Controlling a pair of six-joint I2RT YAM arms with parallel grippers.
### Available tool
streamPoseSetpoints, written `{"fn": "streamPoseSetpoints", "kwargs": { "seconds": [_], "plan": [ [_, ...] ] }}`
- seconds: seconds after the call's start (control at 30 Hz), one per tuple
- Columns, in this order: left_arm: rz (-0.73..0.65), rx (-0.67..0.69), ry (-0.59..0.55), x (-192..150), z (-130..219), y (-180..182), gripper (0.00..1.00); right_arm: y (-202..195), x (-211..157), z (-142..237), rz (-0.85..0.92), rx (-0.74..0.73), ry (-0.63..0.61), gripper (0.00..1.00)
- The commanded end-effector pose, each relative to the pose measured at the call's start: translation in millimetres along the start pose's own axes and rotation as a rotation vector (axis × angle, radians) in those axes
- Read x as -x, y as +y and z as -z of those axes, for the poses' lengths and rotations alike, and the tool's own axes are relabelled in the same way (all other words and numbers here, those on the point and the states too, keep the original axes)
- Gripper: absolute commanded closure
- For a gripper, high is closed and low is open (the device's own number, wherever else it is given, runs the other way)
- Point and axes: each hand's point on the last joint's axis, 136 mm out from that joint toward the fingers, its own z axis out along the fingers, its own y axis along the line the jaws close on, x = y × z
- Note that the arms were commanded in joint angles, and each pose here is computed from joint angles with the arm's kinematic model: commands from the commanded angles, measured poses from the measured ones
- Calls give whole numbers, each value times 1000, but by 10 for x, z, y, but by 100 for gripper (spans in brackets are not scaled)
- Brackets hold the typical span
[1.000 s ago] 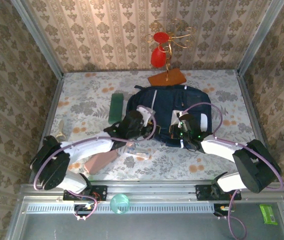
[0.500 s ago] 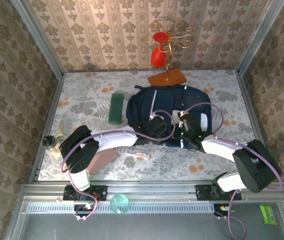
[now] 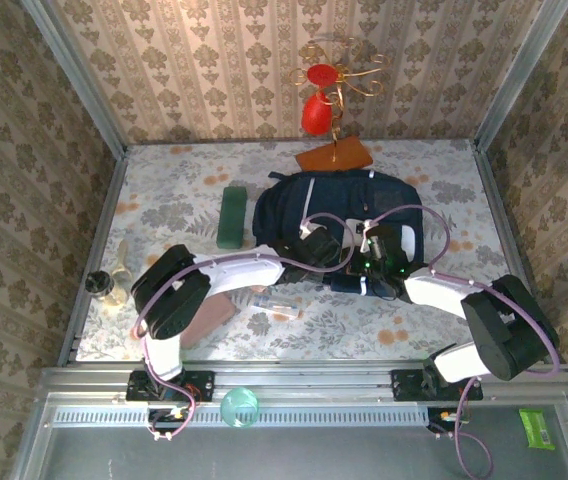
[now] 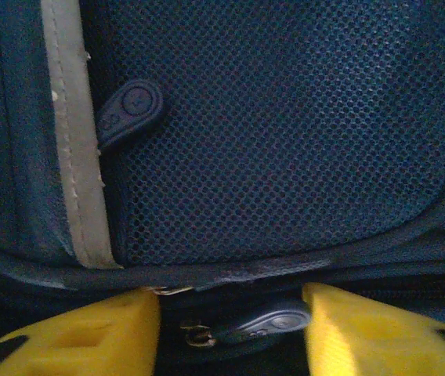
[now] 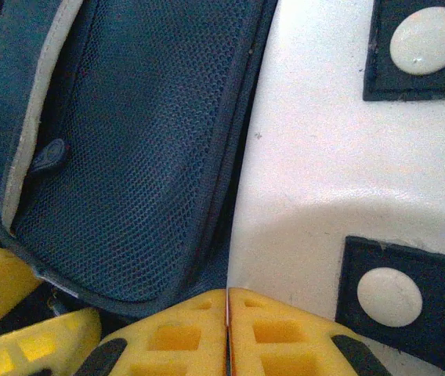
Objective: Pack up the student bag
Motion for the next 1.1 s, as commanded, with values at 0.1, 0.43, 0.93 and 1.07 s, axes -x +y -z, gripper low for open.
{"fn": "streamPoseSetpoints", "kwargs": {
  "seconds": [0.1,0.43,0.93,1.07],
  "plan": [
    [-15,64,-51,192,64,150,68,-166,-122,-39,-35,-35,30,88],
    [-26,-7,-121,343,269,164,87,-191,-136,-44,-40,-41,34,88],
    [16,-80,-100,228,279,235,100,-181,-121,-40,-39,-38,34,88],
    [9,-46,-137,228,306,338,100,-123,-99,-11,-15,-17,39,81]
  ]
}}
